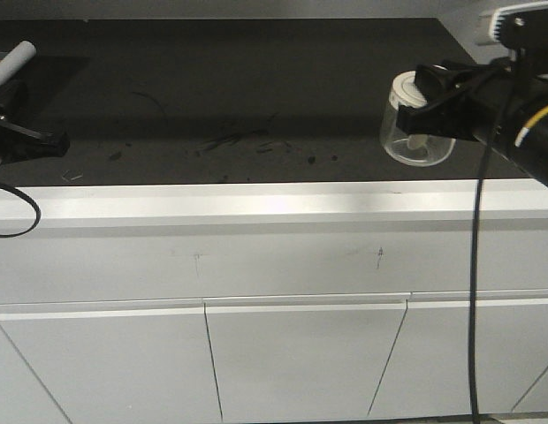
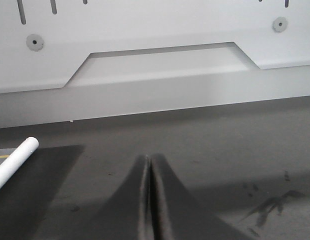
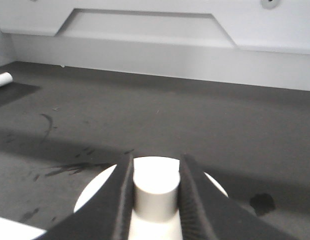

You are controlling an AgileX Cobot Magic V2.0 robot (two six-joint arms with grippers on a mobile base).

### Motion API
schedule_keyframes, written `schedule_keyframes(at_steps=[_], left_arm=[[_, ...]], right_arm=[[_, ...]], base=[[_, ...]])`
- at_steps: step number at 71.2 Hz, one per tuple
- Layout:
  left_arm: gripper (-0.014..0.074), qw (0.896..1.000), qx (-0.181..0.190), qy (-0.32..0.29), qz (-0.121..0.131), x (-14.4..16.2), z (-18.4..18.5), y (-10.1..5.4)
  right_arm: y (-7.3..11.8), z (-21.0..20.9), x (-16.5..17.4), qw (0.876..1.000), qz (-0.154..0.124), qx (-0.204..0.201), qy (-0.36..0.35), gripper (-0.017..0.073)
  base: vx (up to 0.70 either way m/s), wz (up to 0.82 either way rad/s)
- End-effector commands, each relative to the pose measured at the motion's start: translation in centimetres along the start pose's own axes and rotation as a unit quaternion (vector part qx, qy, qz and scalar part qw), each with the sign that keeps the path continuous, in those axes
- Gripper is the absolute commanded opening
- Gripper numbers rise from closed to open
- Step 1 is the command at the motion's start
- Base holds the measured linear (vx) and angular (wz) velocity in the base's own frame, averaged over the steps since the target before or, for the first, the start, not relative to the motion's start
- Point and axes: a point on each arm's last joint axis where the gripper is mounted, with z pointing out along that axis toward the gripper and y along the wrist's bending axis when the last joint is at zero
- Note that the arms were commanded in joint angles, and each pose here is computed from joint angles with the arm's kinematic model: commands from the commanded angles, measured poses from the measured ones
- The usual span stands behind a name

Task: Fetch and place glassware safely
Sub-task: 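Lift the jar and pull it toward the robot with the right gripper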

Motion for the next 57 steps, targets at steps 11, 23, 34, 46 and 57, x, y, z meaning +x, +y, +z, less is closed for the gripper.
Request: schedule_keyframes(at_steps=[11, 23, 34, 46, 57], left_arm=[[-0.0007, 0.997, 0.006, -0.064, -0.036, -2.7, -0.4, -0.1], [-0.0007, 0.998, 0.051, -0.044, 0.008, -3.5, -1.3, -1.0], [-0.0007, 0.997, 0.078, -0.019, -0.002, -4.4, -2.4, -1.4], [-0.0007, 0.994, 0.100, -0.043, -0.026, -4.7, -4.5, -1.9], [-0.0007, 0.990, 0.119, -0.061, -0.036, -3.3, -7.1, -2.5]], right_arm=[[0.5, -4.5, -1.5, 0.995, -0.004, -0.016, -0.102, -0.0001], [0.9, -6.0, 0.6, 0.995, 0.000, -0.024, -0.099, -0.0001], [1.1, -6.9, 1.8, 0.995, 0.001, -0.029, -0.098, -0.0001], [1.3, -7.8, 2.8, 0.995, 0.001, -0.030, -0.094, -0.0001], [1.4, -8.7, 3.4, 0.995, -0.005, -0.031, -0.094, -0.0001]], base=[[0.00, 0.00], [0.00, 0.00], [0.00, 0.00], [0.00, 0.00], [0.00, 0.00]])
